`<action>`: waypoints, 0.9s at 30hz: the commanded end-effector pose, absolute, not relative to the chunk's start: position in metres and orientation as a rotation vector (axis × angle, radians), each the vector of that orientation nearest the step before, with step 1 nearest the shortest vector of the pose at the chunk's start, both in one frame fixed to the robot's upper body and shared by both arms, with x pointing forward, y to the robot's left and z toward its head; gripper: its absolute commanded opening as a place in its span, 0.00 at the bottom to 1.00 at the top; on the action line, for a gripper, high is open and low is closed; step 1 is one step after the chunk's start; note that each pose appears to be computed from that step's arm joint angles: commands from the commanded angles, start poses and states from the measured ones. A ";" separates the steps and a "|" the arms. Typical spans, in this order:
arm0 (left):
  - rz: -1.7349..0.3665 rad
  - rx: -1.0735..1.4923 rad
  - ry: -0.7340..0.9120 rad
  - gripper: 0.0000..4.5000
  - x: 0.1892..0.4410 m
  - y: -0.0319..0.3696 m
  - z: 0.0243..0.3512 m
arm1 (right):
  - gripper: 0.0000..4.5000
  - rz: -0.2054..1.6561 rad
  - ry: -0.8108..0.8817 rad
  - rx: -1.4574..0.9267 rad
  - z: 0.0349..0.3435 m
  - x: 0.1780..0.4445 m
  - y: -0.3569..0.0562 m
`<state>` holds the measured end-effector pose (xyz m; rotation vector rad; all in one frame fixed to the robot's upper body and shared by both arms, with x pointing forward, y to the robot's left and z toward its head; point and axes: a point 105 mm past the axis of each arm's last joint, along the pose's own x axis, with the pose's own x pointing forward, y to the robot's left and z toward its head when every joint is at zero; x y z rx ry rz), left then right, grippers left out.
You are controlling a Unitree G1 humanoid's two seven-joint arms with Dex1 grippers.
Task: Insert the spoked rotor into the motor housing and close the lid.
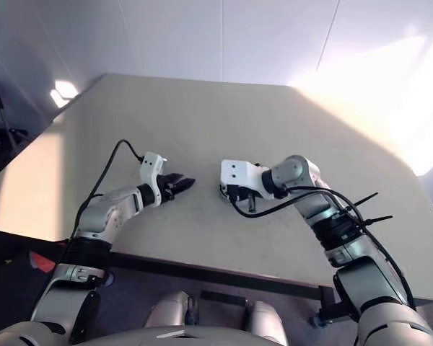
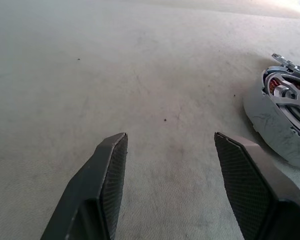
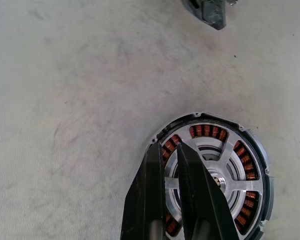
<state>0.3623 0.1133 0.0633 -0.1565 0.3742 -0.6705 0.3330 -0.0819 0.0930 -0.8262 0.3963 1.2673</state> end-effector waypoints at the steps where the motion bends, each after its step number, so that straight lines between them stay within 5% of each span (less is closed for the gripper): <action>1: -0.670 -0.137 0.318 0.66 0.365 0.115 0.079 | 0.10 1.213 0.363 -0.811 0.106 0.340 -0.076; 9: -0.674 -0.139 0.322 0.66 0.364 0.115 0.078 | 0.10 1.285 0.254 -0.953 0.130 0.325 -0.080; 12: -0.678 -0.141 0.324 0.66 0.364 0.113 0.077 | 0.23 1.308 0.224 -0.993 0.139 0.320 -0.083; 16: -0.681 -0.143 0.325 0.66 0.365 0.112 0.078 | 0.52 1.346 0.228 -1.052 0.129 0.310 -0.089; 27: -0.676 -0.141 0.329 0.66 0.365 0.114 0.076 | 0.52 1.287 0.357 -1.084 0.090 0.325 -0.110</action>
